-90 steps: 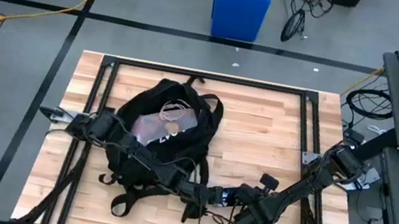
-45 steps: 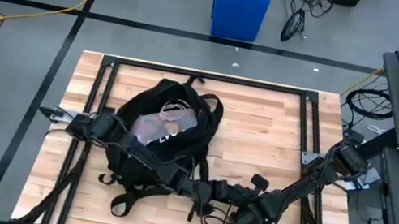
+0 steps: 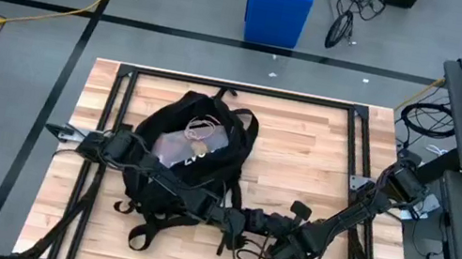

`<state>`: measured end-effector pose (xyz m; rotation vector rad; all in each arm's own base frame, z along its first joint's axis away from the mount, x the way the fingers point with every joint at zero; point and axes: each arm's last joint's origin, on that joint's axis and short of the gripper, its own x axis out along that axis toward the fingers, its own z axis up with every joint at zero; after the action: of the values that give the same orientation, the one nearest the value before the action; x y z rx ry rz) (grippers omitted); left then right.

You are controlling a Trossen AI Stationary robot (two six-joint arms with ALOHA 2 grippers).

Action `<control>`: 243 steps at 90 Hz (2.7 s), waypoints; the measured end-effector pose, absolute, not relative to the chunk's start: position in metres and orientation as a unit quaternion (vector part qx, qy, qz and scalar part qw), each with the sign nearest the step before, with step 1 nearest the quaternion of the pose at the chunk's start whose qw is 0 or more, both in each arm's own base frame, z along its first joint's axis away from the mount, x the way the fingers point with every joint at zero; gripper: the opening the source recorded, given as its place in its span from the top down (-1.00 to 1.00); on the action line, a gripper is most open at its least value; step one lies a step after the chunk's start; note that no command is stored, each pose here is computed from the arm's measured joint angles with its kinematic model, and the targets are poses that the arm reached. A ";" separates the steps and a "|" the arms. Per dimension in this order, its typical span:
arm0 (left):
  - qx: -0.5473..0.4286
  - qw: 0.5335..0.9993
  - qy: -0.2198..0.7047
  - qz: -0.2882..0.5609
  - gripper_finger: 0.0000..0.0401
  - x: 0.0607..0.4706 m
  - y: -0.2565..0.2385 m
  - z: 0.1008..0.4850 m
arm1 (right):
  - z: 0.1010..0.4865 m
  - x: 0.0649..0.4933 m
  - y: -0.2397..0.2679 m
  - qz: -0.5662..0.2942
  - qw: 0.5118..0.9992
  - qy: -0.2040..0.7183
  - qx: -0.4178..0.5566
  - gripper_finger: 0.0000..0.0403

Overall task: Unpack backpack
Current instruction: Put the cellphone into the black backpack

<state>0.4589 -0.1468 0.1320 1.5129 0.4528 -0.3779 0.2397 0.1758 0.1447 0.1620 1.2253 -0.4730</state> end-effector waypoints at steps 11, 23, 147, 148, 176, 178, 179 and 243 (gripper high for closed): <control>0.677 0.687 0.203 -0.171 0.55 0.458 -0.148 0.131 | 0.145 0.240 0.176 -0.220 0.789 0.569 0.075 1.00; 0.677 0.688 0.200 -0.170 0.61 0.458 -0.150 0.132 | 0.145 0.239 0.175 -0.220 0.787 0.572 0.073 1.00; 0.683 0.683 0.208 -0.155 0.65 0.456 -0.155 0.133 | 0.147 0.231 0.170 -0.248 0.768 0.588 0.062 1.00; 0.683 0.683 0.208 -0.155 0.66 0.456 -0.155 0.133 | 0.148 0.231 0.170 -0.249 0.768 0.587 0.064 1.00; 0.683 0.683 0.208 -0.155 0.89 0.456 -0.155 0.133 | 0.178 0.221 0.168 -0.245 0.786 0.556 0.116 1.00; 0.683 0.683 0.208 -0.155 0.89 0.456 -0.155 0.133 | 0.180 0.220 0.168 -0.244 0.787 0.554 0.120 1.00; 0.683 0.683 0.208 -0.155 0.89 0.456 -0.155 0.133 | 0.181 0.219 0.168 -0.243 0.788 0.553 0.122 1.00; 0.714 0.659 0.216 -0.096 0.84 0.458 -0.150 0.142 | 0.208 0.185 0.179 -0.241 0.813 0.514 0.129 1.00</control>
<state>0.4584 -0.1497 0.1423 1.6156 0.4888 -0.2174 0.1845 0.1788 0.2081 0.2746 1.0982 -0.5149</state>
